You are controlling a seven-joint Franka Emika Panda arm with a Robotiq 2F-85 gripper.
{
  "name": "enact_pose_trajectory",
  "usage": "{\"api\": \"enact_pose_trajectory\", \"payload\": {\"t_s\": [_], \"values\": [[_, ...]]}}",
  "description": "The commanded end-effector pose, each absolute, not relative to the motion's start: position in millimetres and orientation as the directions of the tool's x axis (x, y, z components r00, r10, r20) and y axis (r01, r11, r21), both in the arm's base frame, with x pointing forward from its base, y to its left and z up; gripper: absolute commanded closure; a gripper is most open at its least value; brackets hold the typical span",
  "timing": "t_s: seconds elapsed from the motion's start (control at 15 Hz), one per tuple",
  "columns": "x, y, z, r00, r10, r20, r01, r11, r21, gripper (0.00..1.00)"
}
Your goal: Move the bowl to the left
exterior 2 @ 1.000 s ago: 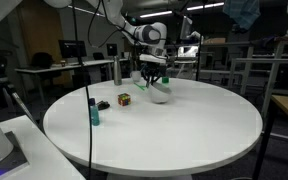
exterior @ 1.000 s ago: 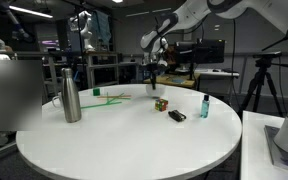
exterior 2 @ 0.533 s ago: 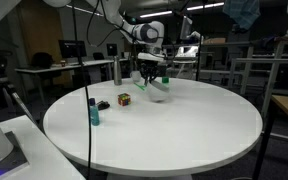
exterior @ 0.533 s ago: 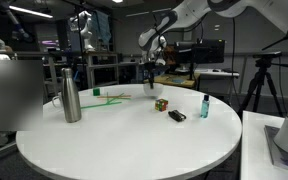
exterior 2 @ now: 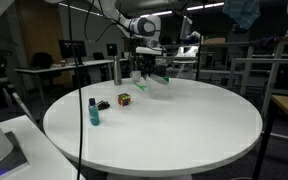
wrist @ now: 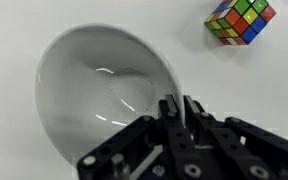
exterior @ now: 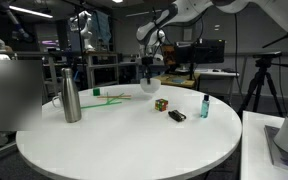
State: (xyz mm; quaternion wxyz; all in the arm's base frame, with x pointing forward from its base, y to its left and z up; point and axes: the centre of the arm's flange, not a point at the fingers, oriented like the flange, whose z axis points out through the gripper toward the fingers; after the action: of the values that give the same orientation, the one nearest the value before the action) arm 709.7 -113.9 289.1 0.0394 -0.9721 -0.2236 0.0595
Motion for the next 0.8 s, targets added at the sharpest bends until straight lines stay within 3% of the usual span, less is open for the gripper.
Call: {"api": "enact_pose_trajectory", "payload": {"t_s": [0.0,0.73], "values": [[711,-98,309,0.914,0.398,-0.075,0.392,-0.916,-0.082,0.97],[722,-43,295,0.964,0.261,-0.054,0.261,-0.965,-0.012,0.97]]}}
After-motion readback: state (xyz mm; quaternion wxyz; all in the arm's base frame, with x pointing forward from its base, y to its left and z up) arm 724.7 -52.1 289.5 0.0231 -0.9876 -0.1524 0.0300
